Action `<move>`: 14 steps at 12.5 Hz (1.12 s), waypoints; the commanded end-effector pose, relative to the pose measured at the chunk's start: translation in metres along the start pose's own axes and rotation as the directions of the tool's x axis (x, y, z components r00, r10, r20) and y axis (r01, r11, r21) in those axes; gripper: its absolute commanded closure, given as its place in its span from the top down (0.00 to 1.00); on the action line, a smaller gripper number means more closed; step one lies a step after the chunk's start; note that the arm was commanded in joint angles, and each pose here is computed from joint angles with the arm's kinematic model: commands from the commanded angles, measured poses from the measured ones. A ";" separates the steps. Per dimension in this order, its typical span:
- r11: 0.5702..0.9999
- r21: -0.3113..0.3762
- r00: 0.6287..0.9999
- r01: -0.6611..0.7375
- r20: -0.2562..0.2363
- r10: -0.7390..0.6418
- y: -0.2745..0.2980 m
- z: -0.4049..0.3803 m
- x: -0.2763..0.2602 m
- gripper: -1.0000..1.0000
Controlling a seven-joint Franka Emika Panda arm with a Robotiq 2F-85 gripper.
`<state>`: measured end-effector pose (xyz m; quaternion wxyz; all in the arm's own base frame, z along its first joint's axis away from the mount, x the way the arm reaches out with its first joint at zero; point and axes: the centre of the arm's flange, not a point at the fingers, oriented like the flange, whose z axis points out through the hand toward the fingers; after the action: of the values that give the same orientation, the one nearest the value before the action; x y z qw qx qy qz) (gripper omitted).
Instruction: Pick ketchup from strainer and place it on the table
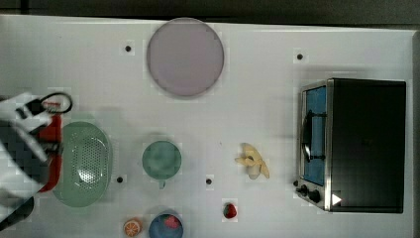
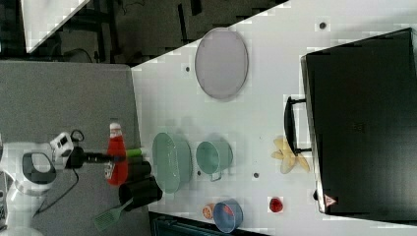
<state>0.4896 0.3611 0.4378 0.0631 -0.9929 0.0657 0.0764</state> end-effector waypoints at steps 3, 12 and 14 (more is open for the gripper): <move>0.994 -0.040 0.995 -0.101 -0.026 0.100 0.139 -0.050 0.090 0.57; 0.983 -0.183 1.000 -0.009 0.024 0.014 0.309 -0.042 0.133 0.57; 0.985 -0.171 0.999 -0.021 0.024 0.025 0.337 -0.013 0.135 0.57</move>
<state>0.5840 0.0165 0.3998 -0.0191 -0.9895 0.1111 0.0900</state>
